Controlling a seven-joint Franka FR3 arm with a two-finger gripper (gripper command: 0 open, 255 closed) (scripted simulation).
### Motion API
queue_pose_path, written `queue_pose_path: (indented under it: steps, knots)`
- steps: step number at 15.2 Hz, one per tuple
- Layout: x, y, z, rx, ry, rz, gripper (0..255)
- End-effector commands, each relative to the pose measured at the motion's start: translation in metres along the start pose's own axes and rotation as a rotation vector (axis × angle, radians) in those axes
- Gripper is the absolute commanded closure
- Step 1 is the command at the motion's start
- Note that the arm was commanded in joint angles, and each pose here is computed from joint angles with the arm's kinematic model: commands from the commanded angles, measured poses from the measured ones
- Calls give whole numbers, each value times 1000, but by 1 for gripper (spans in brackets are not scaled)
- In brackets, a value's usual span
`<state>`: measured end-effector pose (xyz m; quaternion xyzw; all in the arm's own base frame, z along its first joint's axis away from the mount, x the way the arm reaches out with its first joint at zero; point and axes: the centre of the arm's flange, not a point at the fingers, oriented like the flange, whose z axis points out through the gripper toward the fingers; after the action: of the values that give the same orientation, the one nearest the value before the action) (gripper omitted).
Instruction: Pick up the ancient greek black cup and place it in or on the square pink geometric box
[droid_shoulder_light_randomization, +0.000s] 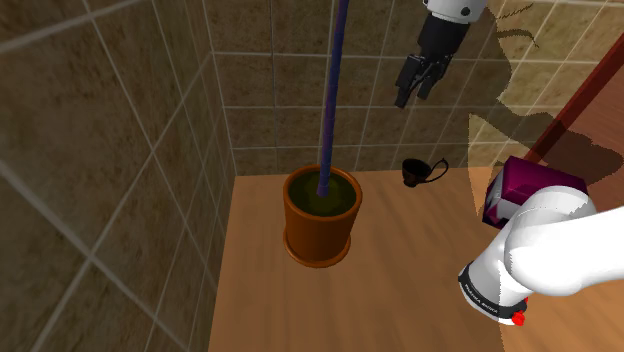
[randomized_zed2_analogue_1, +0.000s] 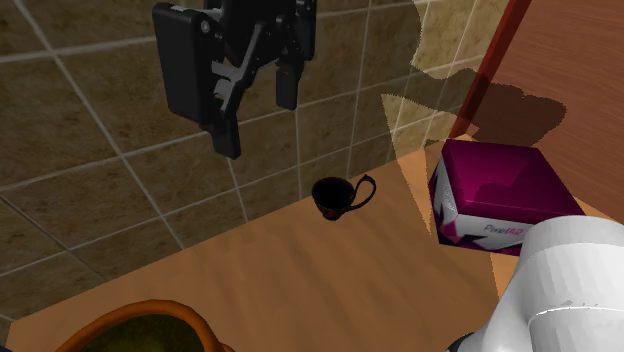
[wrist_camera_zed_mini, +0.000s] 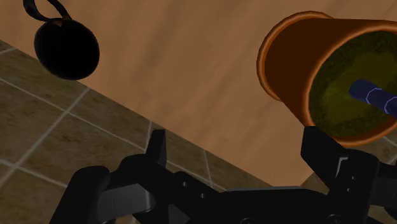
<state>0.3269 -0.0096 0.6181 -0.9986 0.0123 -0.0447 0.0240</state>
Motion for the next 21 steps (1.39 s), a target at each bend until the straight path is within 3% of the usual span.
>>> queue_pose_path:
  steps: [1,21]
  knots:
    - [0,0,0,0,0,0,0]
    - [-31,87,229,-336,-65,-189,0]
